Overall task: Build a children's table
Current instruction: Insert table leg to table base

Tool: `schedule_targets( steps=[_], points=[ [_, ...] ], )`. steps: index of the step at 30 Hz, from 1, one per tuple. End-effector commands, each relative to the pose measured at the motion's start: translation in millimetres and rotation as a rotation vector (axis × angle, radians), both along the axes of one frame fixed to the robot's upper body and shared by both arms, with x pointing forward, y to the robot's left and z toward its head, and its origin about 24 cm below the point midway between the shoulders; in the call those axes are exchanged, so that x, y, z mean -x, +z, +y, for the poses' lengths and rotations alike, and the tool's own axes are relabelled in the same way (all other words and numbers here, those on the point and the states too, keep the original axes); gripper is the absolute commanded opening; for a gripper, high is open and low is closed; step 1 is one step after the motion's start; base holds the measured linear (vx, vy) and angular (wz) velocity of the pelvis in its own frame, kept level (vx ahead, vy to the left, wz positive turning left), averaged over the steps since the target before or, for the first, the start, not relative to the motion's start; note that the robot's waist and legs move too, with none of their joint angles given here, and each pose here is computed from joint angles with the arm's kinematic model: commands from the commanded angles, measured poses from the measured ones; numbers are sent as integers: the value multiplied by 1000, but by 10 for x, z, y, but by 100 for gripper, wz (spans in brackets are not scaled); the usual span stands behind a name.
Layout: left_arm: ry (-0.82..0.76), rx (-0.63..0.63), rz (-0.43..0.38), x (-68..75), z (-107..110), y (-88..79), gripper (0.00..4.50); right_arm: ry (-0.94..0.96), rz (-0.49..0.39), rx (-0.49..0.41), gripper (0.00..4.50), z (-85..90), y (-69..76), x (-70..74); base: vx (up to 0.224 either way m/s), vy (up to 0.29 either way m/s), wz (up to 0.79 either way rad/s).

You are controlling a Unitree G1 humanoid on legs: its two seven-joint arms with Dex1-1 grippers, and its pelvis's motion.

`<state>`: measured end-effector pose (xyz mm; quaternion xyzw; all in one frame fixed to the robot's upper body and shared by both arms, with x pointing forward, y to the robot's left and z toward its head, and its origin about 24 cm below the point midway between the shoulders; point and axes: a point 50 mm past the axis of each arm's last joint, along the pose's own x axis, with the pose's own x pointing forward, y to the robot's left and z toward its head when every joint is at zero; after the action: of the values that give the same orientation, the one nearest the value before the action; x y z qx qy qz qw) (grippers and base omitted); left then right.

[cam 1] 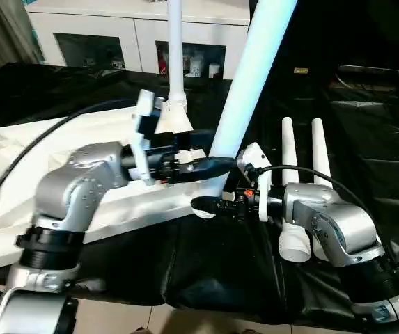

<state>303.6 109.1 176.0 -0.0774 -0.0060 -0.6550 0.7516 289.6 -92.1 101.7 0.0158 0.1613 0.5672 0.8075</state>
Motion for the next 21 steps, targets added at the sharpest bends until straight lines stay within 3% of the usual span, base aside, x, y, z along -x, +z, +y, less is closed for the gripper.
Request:
schedule_targets(
  steps=[1,2,5,6,15,17,20,21],
  points=[
    [61,-26,-28,-74,3,49,401,27,-10,6,259,33,35,38,0,0,0],
    [77,-30,-25,-95,5,48,365,29,-10,8,259,37,33,43,0,0,0],
    [83,-26,-7,-105,8,50,364,31,-9,14,259,40,24,51,0,0,0],
    [81,-21,-4,-103,9,53,324,31,-9,14,259,40,23,52,0,0,0],
    [79,82,17,-108,40,150,279,27,-9,18,259,29,12,60,0,0,0],
    [73,92,21,-105,44,161,237,28,-10,19,259,28,11,60,0,0,0],
    [93,112,58,-127,73,175,239,22,-20,20,259,23,22,47,0,0,0],
    [106,110,64,-140,80,174,209,19,-24,20,259,21,27,42,0,0,0]
  ],
)
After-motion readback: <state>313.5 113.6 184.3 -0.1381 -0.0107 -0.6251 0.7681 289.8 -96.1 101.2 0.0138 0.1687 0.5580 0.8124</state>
